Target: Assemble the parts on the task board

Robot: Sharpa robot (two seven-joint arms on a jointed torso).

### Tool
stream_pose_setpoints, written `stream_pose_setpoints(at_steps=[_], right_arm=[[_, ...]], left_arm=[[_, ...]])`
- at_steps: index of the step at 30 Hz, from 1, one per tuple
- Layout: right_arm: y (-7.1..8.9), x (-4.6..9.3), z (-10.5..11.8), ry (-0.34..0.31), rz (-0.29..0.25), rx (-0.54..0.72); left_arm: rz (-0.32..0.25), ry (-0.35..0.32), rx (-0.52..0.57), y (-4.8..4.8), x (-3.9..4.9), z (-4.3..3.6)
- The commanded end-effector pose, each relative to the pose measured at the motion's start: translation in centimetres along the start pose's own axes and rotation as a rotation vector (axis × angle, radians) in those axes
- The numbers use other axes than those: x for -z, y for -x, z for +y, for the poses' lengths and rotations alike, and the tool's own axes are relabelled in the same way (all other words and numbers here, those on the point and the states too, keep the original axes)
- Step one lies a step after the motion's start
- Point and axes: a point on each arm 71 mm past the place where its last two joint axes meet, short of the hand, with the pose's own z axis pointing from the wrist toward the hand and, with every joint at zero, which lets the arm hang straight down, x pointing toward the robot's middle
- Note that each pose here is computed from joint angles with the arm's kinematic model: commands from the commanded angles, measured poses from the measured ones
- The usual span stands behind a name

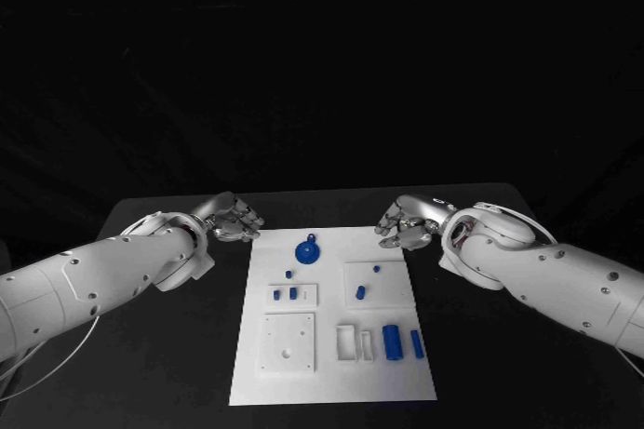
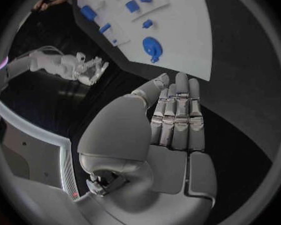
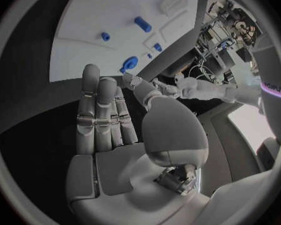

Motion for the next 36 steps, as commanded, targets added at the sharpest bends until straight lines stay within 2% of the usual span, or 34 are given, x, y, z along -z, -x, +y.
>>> stream_pose_setpoints(at_steps=[1, 6, 9, 20, 26, 36], right_arm=[[-1.0, 0.2, 0.4, -0.002, 0.048, 0.173], [-2.8, 0.3, 1.2, 0.012, 0.046, 0.242], [-3.6, 0.3, 1.5, 0.015, 0.056, 0.267], [-5.2, 0.1, 2.1, 0.013, 0.05, 0.339], [-5.9, -0.3, 2.0, -0.013, 0.032, 0.364], [-6.9, -0.7, 1.7, -0.046, 0.039, 0.367]], left_arm=[[0.016, -0.018, 0.336, 0.31, 0.25, -0.73], [0.006, -0.049, 0.525, 0.82, 0.88, -1.85], [0.004, -0.063, 0.56, 0.91, 0.96, -2.35], [-0.004, -0.093, 0.599, 0.73, 1.2, -3.4], [-0.004, -0.11, 0.61, 0.48, 1.3, -3.96], [-0.017, -0.109, 0.64, 0.5, 1.45, -4.04]])
